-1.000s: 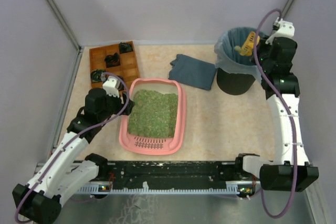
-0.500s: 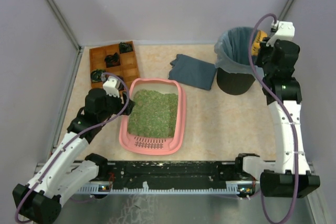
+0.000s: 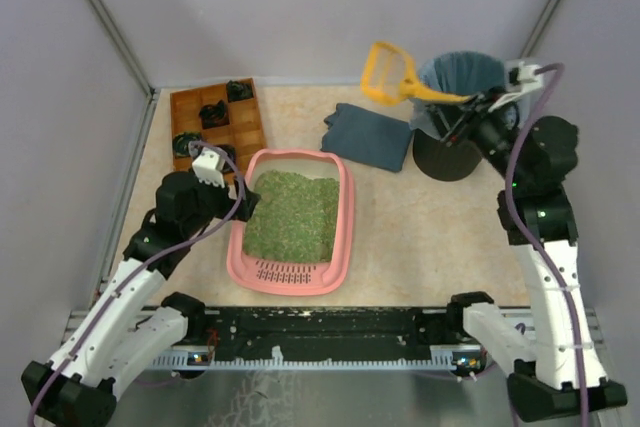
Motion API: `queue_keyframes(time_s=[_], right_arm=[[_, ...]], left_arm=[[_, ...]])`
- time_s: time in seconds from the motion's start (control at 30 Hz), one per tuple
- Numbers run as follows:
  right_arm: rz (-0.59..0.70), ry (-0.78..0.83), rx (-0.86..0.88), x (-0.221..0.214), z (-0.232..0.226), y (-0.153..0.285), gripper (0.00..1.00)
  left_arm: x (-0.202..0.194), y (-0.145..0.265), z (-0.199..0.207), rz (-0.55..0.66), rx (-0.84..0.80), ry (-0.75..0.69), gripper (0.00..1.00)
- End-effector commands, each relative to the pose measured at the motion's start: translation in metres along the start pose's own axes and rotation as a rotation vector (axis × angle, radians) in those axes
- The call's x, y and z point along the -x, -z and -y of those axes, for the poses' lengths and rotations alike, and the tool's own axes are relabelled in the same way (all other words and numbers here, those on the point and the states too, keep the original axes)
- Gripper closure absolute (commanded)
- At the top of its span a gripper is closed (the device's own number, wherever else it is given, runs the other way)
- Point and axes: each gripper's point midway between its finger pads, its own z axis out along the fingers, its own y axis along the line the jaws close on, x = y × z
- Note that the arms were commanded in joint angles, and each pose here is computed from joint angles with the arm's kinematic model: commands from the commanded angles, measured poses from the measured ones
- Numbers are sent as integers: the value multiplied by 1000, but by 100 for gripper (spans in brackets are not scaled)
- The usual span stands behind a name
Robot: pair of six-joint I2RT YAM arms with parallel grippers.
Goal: Clean the litter box
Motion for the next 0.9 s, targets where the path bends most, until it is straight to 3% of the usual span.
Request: queue_keyframes(time_s=[0.0,0.23,0.4,0.63,0.87], right_arm=[[-189,-193,121,-62,-48,-6,100],[-454,-262,109,-165,-89,-14,100],[-586,-258,88,-217,-107,-17,100],[-670,-207,109,-241,-126,-21,100],[-697,-182,140,-245,-137,-20,100]], left_arm=[[23,6,17,106,-94,-13,12],[64,23,52,323,-286,-94,13],[59,25,97,311,-451,-219,14],[41,54,150,506,-655,-563,15],[34,39,158,485,-680,-692,30]])
